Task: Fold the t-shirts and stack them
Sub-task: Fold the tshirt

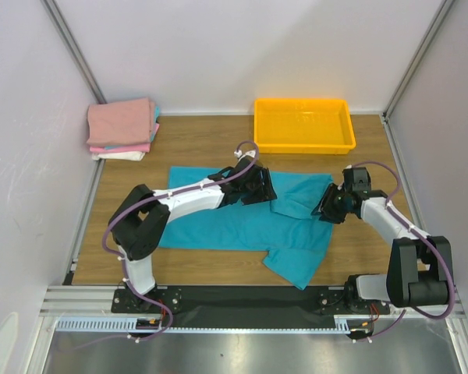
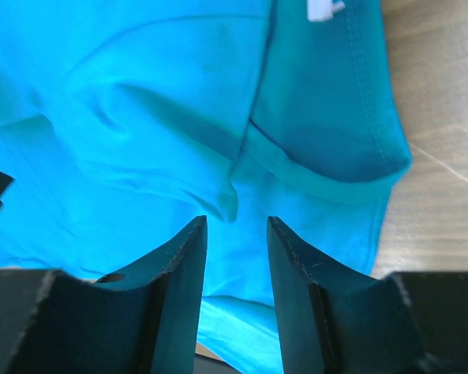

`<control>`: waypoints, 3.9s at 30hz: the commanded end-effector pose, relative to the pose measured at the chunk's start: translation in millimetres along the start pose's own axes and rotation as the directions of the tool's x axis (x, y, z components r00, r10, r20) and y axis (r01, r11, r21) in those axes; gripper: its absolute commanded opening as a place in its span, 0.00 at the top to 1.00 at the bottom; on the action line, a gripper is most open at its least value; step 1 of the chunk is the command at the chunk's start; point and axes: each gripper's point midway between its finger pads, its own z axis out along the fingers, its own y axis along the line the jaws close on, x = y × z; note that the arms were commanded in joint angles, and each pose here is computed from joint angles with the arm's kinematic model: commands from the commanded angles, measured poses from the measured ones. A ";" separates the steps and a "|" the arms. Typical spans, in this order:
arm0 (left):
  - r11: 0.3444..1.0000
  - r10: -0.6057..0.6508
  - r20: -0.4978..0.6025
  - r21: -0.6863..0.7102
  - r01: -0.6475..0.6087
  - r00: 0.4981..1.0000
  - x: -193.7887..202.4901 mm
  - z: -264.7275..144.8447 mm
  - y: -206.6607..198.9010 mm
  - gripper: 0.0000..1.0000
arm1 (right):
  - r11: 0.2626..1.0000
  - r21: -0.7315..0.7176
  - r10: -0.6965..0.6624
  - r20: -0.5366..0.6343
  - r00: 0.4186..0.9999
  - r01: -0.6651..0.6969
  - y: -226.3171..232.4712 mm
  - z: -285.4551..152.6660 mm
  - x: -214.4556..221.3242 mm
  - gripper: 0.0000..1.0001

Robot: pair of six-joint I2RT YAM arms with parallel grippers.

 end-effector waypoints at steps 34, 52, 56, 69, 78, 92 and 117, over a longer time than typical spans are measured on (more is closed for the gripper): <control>0.984 -0.075 -0.111 0.153 0.092 0.991 25.4 24.6 -23.9 0.87 | 0.995 -0.097 0.031 0.017 0.999 -0.029 24.2 8.4 -2.9 0.98; 0.986 -0.086 -0.073 0.138 0.096 0.994 3.0 -4.8 -23.2 0.95 | 0.993 -0.114 0.026 -0.008 1.000 -0.026 26.6 -9.5 8.9 1.00; 0.991 -0.067 -0.090 0.111 0.077 0.994 9.4 -1.5 -15.0 0.95 | 0.995 -0.100 0.016 -0.064 0.998 -0.023 19.0 -4.6 24.6 0.98; 0.998 0.067 -0.090 0.022 -0.065 0.994 11.8 12.4 9.2 0.73 | 0.998 -0.041 0.043 0.159 0.986 -0.037 15.7 2.3 -57.5 0.61; 0.995 0.097 -0.080 0.028 -0.095 0.992 7.5 9.7 7.6 0.68 | 1.000 -0.004 0.021 0.191 0.981 -0.021 16.7 28.3 -104.5 0.61; 0.992 0.118 -0.096 0.048 -0.113 0.988 9.2 14.4 5.0 0.60 | 0.998 0.040 0.035 0.131 0.991 -0.041 -1.1 50.7 -87.0 0.62; 0.994 0.096 -0.117 0.063 -0.089 0.988 8.2 25.0 5.1 0.60 | 0.999 0.026 0.018 0.100 0.995 -0.020 2.3 61.0 -80.6 1.00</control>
